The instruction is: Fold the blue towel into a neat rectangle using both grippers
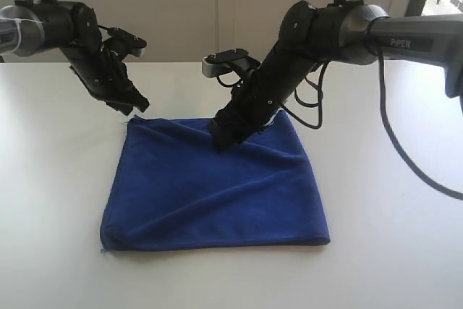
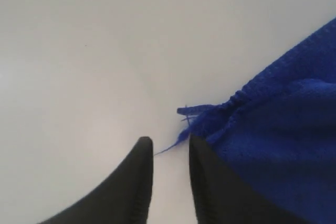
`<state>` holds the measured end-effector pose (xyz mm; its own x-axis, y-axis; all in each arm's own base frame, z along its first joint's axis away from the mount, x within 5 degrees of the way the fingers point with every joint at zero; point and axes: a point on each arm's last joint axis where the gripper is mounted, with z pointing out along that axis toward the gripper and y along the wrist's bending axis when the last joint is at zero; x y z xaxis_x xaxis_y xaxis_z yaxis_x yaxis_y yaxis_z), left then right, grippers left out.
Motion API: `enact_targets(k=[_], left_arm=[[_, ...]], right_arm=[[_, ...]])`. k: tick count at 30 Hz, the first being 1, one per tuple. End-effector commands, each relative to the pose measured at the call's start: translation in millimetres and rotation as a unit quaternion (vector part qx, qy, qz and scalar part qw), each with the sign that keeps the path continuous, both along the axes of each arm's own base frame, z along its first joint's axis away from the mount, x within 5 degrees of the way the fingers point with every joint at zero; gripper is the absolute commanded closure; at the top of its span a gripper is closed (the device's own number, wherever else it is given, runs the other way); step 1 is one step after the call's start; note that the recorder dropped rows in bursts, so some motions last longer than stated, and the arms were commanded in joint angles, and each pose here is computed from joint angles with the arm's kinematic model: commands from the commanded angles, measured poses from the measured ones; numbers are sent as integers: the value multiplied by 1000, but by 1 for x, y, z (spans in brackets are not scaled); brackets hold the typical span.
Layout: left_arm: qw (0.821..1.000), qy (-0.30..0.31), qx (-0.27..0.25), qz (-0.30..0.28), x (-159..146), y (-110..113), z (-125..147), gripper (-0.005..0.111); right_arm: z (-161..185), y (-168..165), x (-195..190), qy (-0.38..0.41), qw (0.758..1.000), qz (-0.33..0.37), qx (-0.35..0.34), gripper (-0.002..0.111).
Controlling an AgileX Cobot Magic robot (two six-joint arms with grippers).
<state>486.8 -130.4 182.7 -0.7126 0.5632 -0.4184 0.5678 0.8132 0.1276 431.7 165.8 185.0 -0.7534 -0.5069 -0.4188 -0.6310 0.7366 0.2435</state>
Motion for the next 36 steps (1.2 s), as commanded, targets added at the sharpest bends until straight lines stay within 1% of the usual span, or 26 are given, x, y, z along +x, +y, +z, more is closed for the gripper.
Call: enact_targets(k=[1, 4, 6, 7, 8, 9, 11, 12, 13, 14, 15, 16, 18, 20, 23, 26, 29, 31, 33, 36], left_arm=[[999, 7, 32, 24, 1, 9, -3, 61], [999, -4, 32, 36, -3, 11, 17, 61], [999, 1, 25, 44, -10, 11, 34, 61], [998, 17, 5, 52, -17, 10, 43, 62], [997, 55, -16, 46, -28, 5, 52, 65], [995, 87, -30, 29, -36, 2, 56, 69], [985, 158, -62, -37, -53, -7, 60, 81], [977, 184, -84, -61, -59, -12, 60, 87], [967, 208, -121, -85, -64, -18, 61, 94], [954, 229, -151, -124, -71, -24, 59, 104], [946, 232, -175, -141, -73, -29, 58, 107], [942, 242, -181, -146, -76, -32, 54, 107], [939, 261, -171, -144, -82, -33, 43, 107], [932, 289, -166, -140, -90, -34, 29, 107], [924, 323, -160, -132, -102, -31, 14, 107], [920, 346, -136, -127, -119, -22, 9, 107], [915, 363, -129, -123, -137, -16, 8, 107], [923, 346, -128, -108, -143, -14, 3, 107], [924, 345, -129, -98, -152, -11, -4, 107], [921, 357, -126, -90, -167, -6, -13, 107]], right_arm=[[7, -6, 1, -9, 1000, 2, -12, 62], [9, -14, 5, -18, 1000, -5, -18, 62], [13, -23, 10, -22, 999, -17, -16, 62], [17, -30, 14, -26, 999, -28, -14, 62], [20, -40, 18, -29, 999, -44, -11, 62], [22, -46, 21, -31, 998, -50, -11, 62], [26, -57, 24, -33, 998, -59, -10, 62], [26, -61, 25, -32, 997, -63, -10, 62], [28, -66, 26, -31, 997, -67, -10, 62], [28, -70, 27, -30, 997, -71, -10, 62], [28, -73, 27, -29, 997, -73, -11, 62], [28, -76, 28, -27, 997, -76, -11, 62], [28, -79, 27, -21, 997, -75, -13, 62], [27, -81, 26, -15, 997, -72, -17, 62], [27, -81, 25, -16, 998, -62, -19, 62], [27, -81, 27, -22, 998, -64, -19, 62], [27, -81, 27, -26, 997, -65, -19, 62], [28, -81, 28, -31, 997, -68, -19, 62], [28, -81, 29, -35, 997, -69, -18, 62], [28, -81, 29, -35, 997, -70, -18, 62]])
